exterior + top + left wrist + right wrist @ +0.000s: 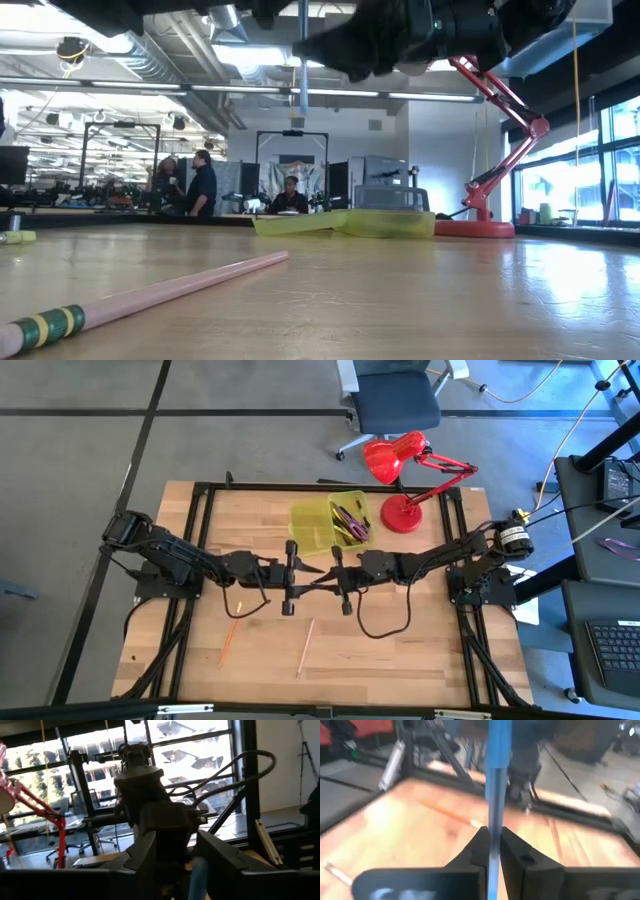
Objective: Pick & place school supplies into a supply box
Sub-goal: Put the blue pen into the yellow supply box
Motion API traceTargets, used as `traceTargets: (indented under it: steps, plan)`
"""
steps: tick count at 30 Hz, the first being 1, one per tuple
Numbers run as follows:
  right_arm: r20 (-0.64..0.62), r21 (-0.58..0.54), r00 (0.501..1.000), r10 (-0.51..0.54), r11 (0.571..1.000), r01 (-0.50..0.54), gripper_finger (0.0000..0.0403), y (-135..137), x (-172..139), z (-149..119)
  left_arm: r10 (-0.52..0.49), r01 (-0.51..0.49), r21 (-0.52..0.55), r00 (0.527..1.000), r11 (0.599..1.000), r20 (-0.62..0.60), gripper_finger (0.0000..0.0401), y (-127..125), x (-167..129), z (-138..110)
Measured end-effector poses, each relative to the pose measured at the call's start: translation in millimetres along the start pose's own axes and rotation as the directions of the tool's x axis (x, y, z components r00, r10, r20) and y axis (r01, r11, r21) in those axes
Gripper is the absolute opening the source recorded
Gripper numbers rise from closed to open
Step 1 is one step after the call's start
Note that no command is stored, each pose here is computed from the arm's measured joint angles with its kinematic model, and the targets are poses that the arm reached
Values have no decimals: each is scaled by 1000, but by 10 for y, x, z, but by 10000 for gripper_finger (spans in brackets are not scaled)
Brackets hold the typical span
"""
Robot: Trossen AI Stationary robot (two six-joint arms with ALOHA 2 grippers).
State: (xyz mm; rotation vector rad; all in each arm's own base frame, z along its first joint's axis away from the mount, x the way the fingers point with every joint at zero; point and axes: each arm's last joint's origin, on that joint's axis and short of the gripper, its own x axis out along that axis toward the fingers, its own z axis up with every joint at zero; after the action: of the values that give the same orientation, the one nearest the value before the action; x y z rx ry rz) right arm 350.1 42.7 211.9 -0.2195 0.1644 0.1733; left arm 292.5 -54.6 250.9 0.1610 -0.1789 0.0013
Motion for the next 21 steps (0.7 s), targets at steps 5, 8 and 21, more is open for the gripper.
traceTargets:
  steps: [5,8,21]
  plan:
    - [-125,14,992,-12,1000,14,32,-66,-12,-134,43,-43,5,999,999,-15,176,-47,-18,14]
    - [-194,43,981,-15,999,24,31,-116,-26,-211,50,-50,28,998,998,-26,186,-77,-64,87]
    - [-494,261,864,-100,930,257,34,-707,-528,-299,187,-235,-76,899,969,-397,187,-39,-399,88]
